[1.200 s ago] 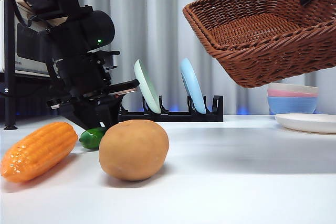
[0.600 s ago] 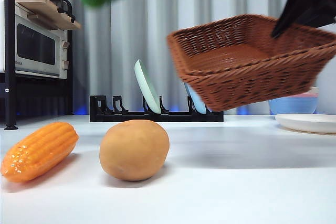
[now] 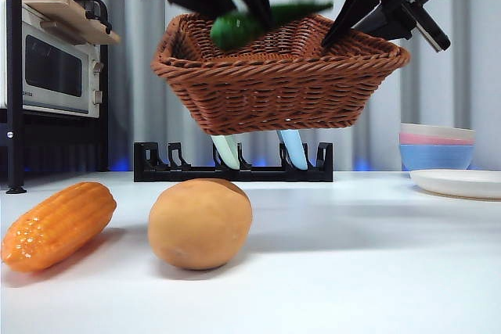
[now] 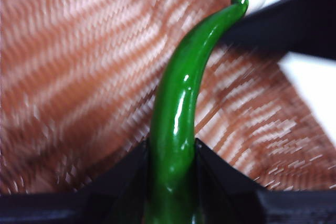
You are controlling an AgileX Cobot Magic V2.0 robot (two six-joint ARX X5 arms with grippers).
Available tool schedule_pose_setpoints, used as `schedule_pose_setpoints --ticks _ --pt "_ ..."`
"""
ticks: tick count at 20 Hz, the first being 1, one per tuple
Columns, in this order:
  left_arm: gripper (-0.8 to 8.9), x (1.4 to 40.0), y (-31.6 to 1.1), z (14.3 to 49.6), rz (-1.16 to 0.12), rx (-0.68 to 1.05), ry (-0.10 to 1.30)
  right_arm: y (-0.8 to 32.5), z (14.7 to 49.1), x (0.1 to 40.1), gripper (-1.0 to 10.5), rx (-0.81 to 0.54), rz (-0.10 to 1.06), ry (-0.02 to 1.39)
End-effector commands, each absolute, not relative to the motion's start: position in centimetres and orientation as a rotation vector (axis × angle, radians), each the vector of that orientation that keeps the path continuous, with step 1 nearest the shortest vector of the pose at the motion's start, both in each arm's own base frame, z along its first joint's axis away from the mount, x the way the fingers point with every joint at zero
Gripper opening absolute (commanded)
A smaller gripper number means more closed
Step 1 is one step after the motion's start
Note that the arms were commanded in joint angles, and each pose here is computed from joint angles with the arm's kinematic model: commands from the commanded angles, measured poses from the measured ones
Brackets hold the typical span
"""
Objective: Pick up the basket,pick up the corn from the table,pick up the potato from the table,pick up the cucumber from the table,put all items into the basket
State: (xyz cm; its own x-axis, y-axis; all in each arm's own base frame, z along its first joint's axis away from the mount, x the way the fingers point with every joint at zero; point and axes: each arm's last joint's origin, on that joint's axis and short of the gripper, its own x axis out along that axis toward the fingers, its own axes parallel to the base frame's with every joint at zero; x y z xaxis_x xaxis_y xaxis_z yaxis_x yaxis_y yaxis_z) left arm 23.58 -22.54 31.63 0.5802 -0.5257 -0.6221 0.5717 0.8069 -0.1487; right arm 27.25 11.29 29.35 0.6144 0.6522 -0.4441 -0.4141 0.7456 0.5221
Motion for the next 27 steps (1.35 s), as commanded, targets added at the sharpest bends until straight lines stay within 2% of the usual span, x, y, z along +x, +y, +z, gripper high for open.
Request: schedule_pose_setpoints --ticks 1,2,5,8,12,15,19,22,27 --pt "4.48 23.6 -22.6 30.7 -0.630 0.094 0.749 11.4 29.7 27.3 -0.1 0.417 0.644 0.645" --pt "4.79 23.6 -22.6 30.6 -0.628 0.098 0.760 11.4 29.7 27.3 -0.1 0.417 0.644 0.645" --pt "4.75 23.4 -22.4 30.7 -0.634 0.113 0.762 11.3 29.7 27.3 -0.1 0.416 0.643 0.644" --pt "4.70 22.2 -21.3 32.9 -0.651 0.100 0.694 11.3 29.7 27.3 -0.1 0.416 0.642 0.644" --pt "4.70 18.1 -17.1 37.3 -0.623 0.077 0.610 10.8 29.7 27.5 -0.1 0.421 0.624 0.639" --pt "4.67 14.7 -13.5 38.3 -0.520 0.127 0.661 10.0 29.7 27.8 -0.1 0.430 0.596 0.632" --pt "4.67 12.7 -11.6 36.5 -0.451 0.204 0.913 8.9 29.8 28.2 -0.1 0.440 0.559 0.620" --pt "4.67 13.2 -12.0 33.1 -0.406 0.181 0.986 8.4 29.8 28.3 -0.1 0.439 0.545 0.615" --pt "4.67 15.2 -12.3 25.1 -0.317 0.090 1.069 8.1 29.8 28.4 -0.1 0.438 0.536 0.610"
